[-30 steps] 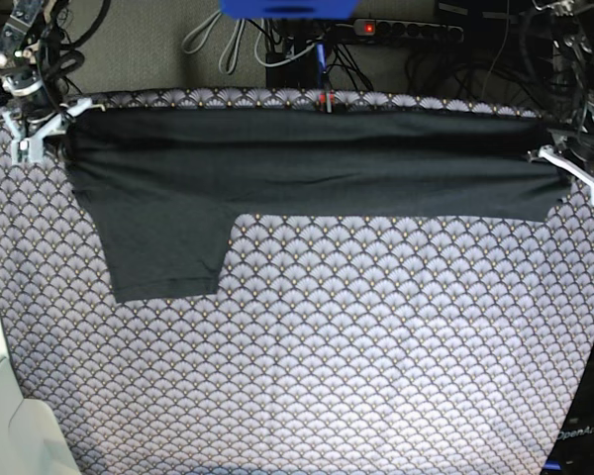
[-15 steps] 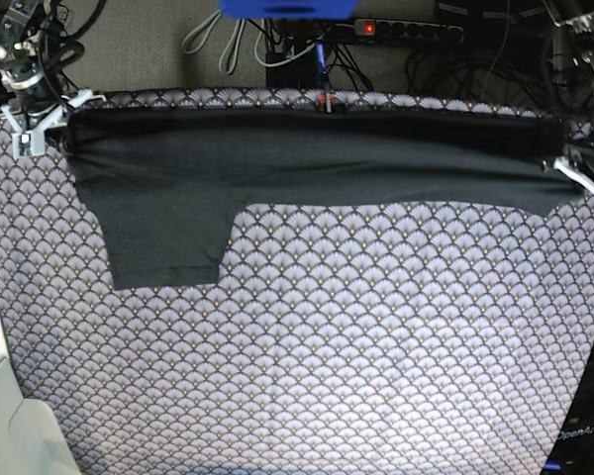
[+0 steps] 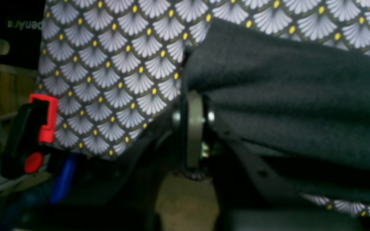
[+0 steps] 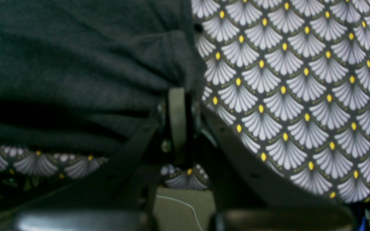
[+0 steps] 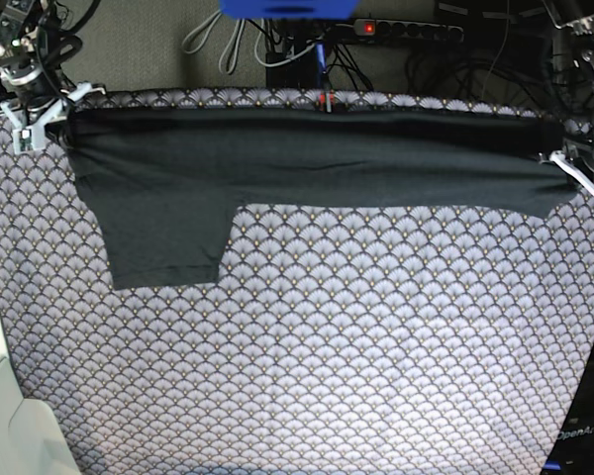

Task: Fold the T-shirt properly
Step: 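Open both grippers to release the folded hem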

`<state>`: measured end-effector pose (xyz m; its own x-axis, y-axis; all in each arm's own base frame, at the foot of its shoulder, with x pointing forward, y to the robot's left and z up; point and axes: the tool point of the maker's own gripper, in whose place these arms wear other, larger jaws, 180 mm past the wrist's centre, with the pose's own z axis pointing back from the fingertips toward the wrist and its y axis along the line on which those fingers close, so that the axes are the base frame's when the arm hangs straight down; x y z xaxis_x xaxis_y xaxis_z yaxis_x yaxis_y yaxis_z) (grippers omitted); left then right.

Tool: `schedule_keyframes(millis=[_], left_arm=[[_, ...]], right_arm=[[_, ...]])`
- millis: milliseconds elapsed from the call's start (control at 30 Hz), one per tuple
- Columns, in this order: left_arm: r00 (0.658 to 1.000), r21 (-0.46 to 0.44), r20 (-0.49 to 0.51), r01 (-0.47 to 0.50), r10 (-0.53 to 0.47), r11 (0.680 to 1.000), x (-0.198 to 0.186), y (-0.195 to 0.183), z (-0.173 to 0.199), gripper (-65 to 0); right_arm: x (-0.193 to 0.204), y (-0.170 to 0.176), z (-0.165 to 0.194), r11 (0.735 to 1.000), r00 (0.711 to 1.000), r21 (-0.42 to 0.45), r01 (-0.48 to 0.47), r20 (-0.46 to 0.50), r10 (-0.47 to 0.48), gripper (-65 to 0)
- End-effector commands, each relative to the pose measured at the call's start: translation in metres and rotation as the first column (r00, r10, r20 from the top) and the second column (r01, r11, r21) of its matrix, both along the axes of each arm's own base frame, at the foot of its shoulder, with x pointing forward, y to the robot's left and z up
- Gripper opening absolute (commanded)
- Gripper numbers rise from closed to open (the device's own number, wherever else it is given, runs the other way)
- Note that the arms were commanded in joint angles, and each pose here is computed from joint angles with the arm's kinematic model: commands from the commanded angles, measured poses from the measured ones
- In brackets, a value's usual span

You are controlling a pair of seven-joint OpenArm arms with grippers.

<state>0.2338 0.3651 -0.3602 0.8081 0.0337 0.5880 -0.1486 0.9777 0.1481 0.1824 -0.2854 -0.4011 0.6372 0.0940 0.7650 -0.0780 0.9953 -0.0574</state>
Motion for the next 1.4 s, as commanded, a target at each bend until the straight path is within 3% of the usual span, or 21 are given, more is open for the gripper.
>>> schedule_keyframes(millis=[0,633,833,900,1000,1100,1267,1367], left_arm=[[1.0,0.039,0.025,0.003,-0.004,0.999,0.005,0.009,0.013,-64.5],[0.999,0.037,-0.051,0.008,-0.006,0.999,-0.022,0.008,-0.003,-64.1],[0.998,0.033,-0.066,0.011,-0.008,0.999,-0.027,0.008,-0.007,-63.8],[0.998,0.032,-0.068,0.013,-0.011,0.999,-0.027,0.007,-0.008,-60.9],[0.994,0.028,-0.113,0.004,-0.001,1.0,-0.032,0.007,-0.011,-51.6],[0.992,0.028,-0.129,-0.004,0.007,1.0,-0.035,0.008,-0.011,-43.8],[0.992,0.026,-0.128,-0.003,0.007,1.0,-0.035,0.008,-0.011,-43.1],[0.991,0.026,-0.13,-0.004,0.007,1.0,-0.035,0.008,-0.012,-43.0]], right_arm=[[0.006,-0.006,0.011,1.0,0.999,-0.019,-0.002,0.038,0.003,-65.0],[-0.005,-0.01,0.007,0.999,1.0,-0.032,-0.01,0.006,0.01,-65.0],[-0.012,-0.012,-0.002,0.999,0.998,-0.04,-0.006,-0.07,0.003,-65.0],[-0.012,-0.013,-0.003,0.999,0.997,-0.042,-0.006,-0.077,0.003,-65.0],[-0.011,-0.011,-0.003,0.999,0.996,-0.045,-0.026,-0.083,0.023,-64.4],[-0.01,-0.008,-0.004,0.997,0.994,-0.05,-0.054,-0.094,0.049,-57.5],[-0.01,-0.002,-0.006,0.996,0.992,-0.044,-0.075,-0.101,0.07,-42.6],[-0.01,-0.003,-0.006,0.996,0.993,-0.045,-0.072,-0.101,0.067,-38.8]])
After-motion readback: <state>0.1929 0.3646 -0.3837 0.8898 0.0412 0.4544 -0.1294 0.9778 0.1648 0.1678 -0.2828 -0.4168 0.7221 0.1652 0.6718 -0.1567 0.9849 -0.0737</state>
